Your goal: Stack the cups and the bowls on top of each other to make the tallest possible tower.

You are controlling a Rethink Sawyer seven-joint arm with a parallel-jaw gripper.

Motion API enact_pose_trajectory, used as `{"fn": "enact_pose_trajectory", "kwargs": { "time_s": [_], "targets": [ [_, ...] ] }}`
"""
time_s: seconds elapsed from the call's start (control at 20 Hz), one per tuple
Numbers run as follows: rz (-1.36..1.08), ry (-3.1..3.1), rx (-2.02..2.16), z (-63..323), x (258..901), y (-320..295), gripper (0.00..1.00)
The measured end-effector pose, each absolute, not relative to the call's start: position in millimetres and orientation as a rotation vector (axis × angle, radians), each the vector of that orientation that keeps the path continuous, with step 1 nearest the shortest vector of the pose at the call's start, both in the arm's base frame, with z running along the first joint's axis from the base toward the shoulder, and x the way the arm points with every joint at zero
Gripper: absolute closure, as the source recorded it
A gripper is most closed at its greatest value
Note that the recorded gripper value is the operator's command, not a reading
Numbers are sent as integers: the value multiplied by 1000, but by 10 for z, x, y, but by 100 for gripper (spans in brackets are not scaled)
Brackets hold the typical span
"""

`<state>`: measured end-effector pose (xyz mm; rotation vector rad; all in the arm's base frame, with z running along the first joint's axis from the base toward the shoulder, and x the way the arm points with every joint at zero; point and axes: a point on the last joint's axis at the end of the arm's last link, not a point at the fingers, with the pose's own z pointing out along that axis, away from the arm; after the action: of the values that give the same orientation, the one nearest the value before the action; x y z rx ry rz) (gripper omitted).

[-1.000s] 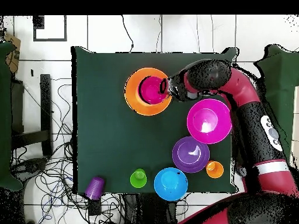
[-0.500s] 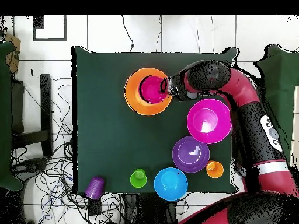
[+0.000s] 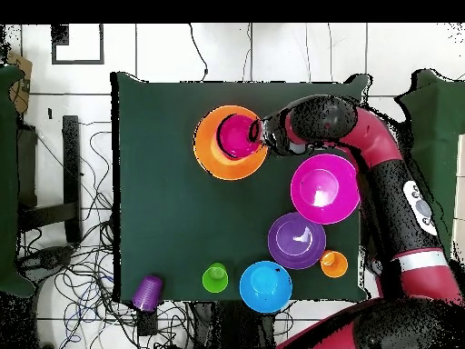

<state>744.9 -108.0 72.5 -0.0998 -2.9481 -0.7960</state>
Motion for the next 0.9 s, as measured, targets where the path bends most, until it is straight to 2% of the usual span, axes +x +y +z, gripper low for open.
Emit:
{"fn": "enact_pose_trajectory", "kwargs": {
  "time_s": [0.9],
  "targets": [
    [-811,-2939,-107,588,7418,-1037,100]
  ]
}}
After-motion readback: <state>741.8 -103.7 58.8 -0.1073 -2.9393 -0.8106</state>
